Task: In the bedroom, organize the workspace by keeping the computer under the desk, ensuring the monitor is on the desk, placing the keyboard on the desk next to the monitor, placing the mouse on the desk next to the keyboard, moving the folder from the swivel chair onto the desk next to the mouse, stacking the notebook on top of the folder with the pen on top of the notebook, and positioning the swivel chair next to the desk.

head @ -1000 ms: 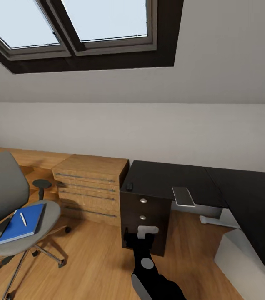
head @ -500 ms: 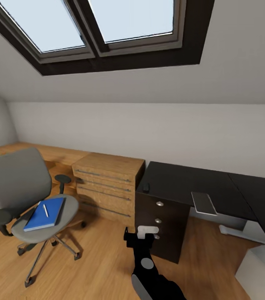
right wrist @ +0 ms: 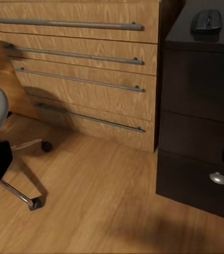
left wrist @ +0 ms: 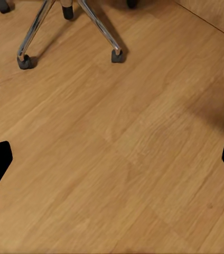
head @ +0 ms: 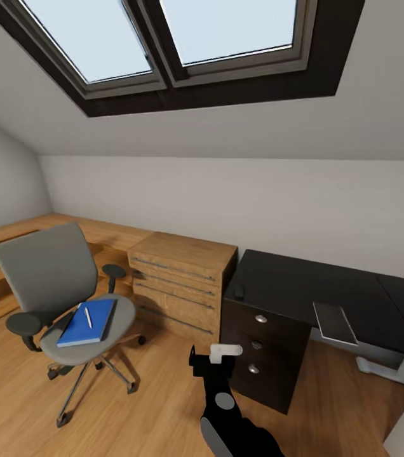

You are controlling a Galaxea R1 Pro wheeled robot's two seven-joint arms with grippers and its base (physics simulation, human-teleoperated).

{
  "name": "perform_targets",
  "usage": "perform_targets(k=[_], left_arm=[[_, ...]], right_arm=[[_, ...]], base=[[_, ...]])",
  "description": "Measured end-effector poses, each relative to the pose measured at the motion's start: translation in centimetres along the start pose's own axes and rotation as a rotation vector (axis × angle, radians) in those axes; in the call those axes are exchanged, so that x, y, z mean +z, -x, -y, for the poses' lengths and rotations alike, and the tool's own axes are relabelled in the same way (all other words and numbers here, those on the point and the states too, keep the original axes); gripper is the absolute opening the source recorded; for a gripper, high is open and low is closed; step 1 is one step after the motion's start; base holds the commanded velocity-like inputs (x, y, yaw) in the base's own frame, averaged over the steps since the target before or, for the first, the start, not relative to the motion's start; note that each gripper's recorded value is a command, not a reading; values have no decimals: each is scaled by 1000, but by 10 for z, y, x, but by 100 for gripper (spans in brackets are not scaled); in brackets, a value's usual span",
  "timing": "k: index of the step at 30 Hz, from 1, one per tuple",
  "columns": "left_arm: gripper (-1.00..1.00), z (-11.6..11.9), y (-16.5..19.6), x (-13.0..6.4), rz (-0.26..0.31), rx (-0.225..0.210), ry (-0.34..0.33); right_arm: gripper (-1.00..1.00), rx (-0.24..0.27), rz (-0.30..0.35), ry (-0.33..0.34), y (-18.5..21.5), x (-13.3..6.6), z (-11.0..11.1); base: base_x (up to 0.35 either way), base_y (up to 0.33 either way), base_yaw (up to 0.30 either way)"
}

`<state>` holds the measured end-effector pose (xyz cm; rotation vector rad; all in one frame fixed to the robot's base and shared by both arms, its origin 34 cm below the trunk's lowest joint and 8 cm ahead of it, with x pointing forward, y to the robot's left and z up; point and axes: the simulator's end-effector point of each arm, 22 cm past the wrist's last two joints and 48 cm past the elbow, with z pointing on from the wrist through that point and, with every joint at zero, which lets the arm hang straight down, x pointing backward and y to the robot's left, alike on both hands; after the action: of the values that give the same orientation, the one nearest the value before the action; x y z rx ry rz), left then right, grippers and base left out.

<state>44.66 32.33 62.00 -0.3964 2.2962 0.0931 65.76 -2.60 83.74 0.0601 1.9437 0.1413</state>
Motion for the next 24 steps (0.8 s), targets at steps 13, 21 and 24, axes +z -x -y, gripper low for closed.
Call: perform_targets(k=[13,21,24], left_arm=[[100,1,14,-14,0,1,0],[100,3,22,-23,-1,1,-2],[100,3,23,-24,-1,0,-3]], right_arm=[[100,-1,52,-24,34,-5,22],[100,-14,64,-42,47,-8,37],[100,-14,63,-50,47,-7,42]], base=[[84,0,1],[110,0,0],[197,0,0]])
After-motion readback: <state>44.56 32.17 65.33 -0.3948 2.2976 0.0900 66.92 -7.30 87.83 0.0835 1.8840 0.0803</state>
